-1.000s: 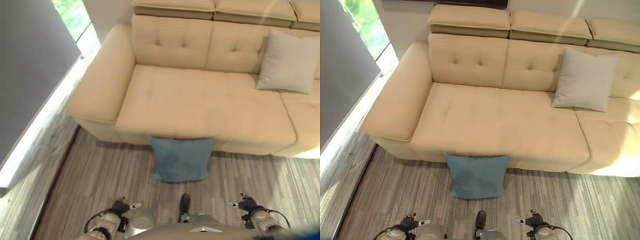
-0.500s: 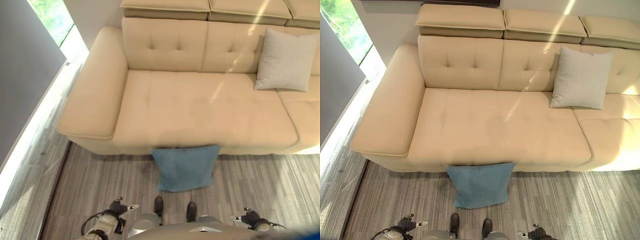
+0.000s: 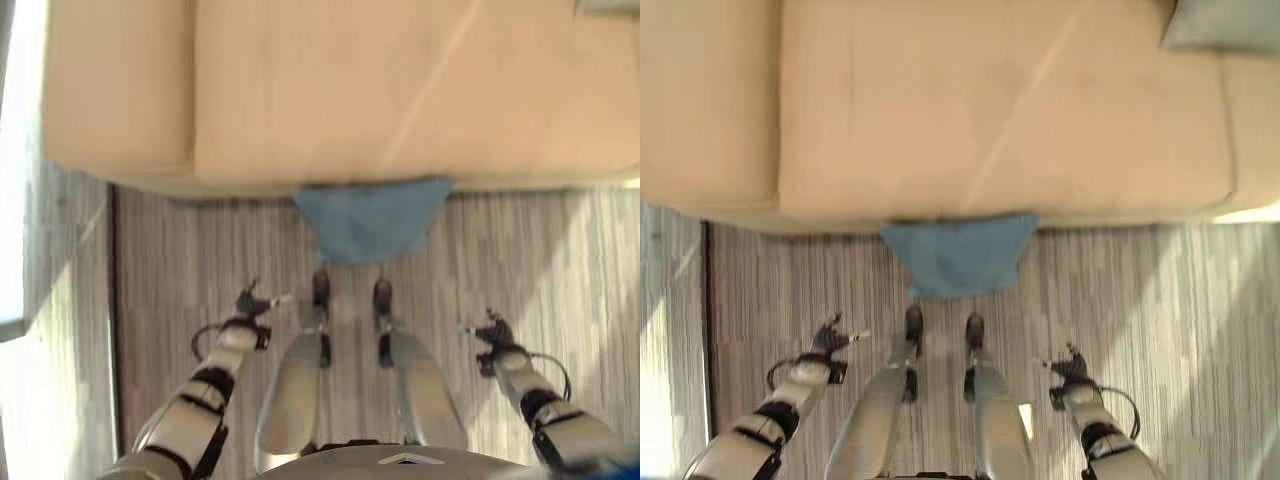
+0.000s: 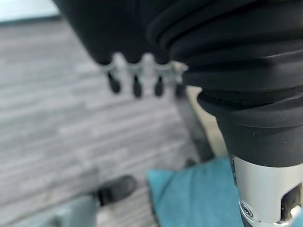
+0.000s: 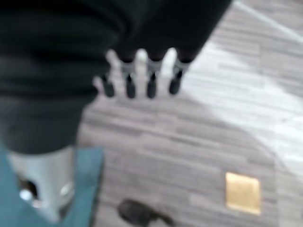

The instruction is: Pick up all the scattered cushions and arrange them neatly on the sofa.

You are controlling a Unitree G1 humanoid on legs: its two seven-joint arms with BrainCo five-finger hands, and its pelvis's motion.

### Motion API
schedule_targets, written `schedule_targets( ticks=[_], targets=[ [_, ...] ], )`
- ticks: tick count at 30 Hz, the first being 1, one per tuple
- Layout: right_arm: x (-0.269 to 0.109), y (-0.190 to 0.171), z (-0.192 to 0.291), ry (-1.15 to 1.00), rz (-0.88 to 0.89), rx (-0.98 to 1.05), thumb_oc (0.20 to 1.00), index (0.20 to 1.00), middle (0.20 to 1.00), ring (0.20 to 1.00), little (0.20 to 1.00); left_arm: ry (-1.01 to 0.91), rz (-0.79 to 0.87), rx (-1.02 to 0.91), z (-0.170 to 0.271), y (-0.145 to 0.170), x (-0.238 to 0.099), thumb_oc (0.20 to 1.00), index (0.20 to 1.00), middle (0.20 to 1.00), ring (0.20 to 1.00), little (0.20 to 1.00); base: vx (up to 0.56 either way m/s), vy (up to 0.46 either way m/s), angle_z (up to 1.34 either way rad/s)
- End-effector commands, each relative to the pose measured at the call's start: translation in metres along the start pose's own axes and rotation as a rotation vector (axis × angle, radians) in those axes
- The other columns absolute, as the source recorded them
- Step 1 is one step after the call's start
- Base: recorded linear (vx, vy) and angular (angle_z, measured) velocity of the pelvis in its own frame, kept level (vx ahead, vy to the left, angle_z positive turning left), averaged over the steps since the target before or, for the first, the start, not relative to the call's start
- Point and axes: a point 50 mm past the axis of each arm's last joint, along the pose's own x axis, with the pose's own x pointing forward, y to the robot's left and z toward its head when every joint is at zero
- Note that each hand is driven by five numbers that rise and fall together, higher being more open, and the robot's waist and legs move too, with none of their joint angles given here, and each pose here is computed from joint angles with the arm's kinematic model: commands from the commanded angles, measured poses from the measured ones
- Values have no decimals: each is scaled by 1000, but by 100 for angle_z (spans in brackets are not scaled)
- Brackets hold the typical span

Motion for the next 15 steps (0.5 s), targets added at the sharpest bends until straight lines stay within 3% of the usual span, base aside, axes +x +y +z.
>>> schedule_targets(
  ticks=[1,9,10,15],
  targets=[
    [0,-23,-2,-37,-130,36,1000,1000,1000,1000,1000,-29,59,-95,5,-5,-2,1000,1000,1000,1000,1000,-110,-54,4],
    [10,-62,117,-395,-320,190,1000,1000,1000,1000,1000,-272,111,-354,106,4,13,1000,1000,1000,1000,1000,2,-43,3],
    [3,-72,160,-536,-354,248,1000,1000,1000,1000,1000,-355,109,-430,140,8,12,1000,1000,1000,1000,1000,50,-49,-6],
    [-11,-83,211,-691,-389,305,1000,1000,1000,1000,1000,-444,114,-525,182,13,8,1000,1000,1000,1000,1000,32,-47,0]
  ],
)
